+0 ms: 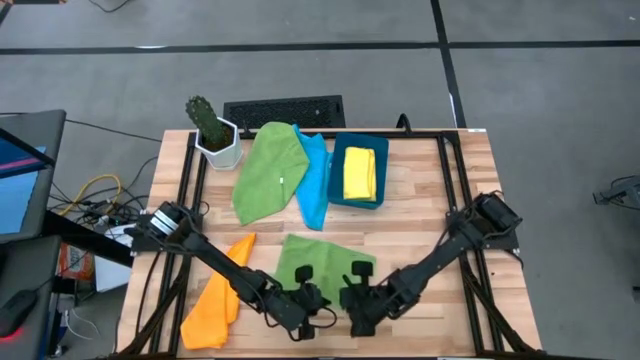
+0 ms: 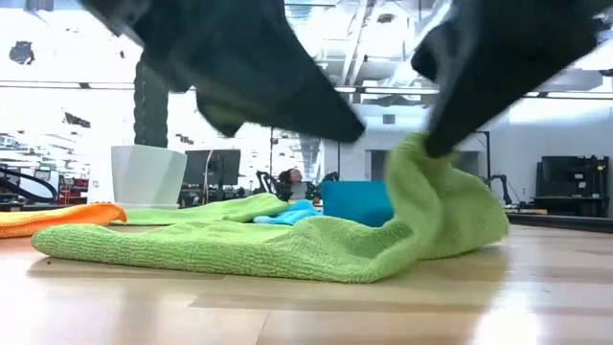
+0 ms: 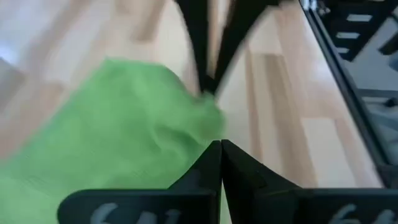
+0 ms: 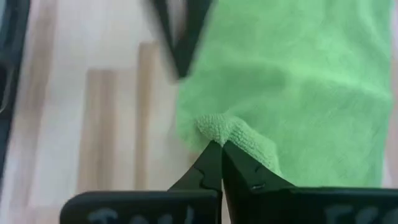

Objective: Fold microfiber towels
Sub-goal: Fold the right green towel

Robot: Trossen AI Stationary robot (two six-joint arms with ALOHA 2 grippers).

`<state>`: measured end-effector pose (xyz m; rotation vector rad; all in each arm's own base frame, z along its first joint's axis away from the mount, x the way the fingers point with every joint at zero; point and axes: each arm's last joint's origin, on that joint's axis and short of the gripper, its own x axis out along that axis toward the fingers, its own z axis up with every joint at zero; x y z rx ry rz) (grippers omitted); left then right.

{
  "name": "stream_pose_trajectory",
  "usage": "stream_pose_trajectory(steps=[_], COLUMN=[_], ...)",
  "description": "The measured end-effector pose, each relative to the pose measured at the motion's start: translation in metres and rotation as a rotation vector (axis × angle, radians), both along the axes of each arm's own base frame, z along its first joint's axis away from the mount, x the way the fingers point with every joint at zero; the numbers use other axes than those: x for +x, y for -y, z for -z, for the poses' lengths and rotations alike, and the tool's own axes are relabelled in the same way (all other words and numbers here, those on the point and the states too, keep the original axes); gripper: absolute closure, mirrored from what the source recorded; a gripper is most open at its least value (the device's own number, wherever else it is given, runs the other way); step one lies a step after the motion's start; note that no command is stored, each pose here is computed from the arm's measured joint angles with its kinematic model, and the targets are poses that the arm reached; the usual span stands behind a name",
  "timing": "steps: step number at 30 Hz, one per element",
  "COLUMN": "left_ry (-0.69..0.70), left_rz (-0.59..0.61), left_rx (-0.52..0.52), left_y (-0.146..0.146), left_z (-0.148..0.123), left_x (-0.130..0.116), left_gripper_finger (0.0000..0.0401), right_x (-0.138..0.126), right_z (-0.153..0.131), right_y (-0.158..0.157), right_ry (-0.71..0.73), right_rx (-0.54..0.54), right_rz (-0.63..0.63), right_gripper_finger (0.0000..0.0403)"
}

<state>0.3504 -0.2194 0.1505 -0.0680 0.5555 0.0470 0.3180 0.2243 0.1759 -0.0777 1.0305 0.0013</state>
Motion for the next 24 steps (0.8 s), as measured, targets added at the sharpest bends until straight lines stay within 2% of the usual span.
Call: stream_pose_trajectory(steps=[3,8,14,18,21,24], left_ry=[0.011,-0.082,-0.069,-0.096,-0.150,-0.131], left_rz=[-0.002,0.049,0.107,0.199,0.203,0.188], left_rx=[0.071,0.064,0.080,0.041,0.054,0.073], left_y=[-0.008,-0.035,-0.067,-0.084,-0.094,-0.106], left_z=[0.000,0.029,0.029,0.033,0.042,0.040], left_x=[0.006,0.025,0.044,0.052,0.052,0.057], left_gripper_finger=[0.0401,0.0401,0.0401,0.0401,0.0401,0.0401], right_x=[-0.004,-0.007,-0.007,-0.007,-0.007,-0.007], right_z=[0.000,0.000,0.001,0.001,0.001,0.001], right_y=[-0.006,-0.009,-0.008,-0.008,-0.008,-0.008], right_ry=[0.000,0.004,0.001,0.002,0.002,0.002], right_rx=[0.015,0.038,0.050,0.050,0.060,0.061], right_rz=[0.010,0.051,0.080,0.082,0.099,0.102], right_gripper_finger=[0.0383,0.0381,0.0379,0.0382,0.0380,0.0377])
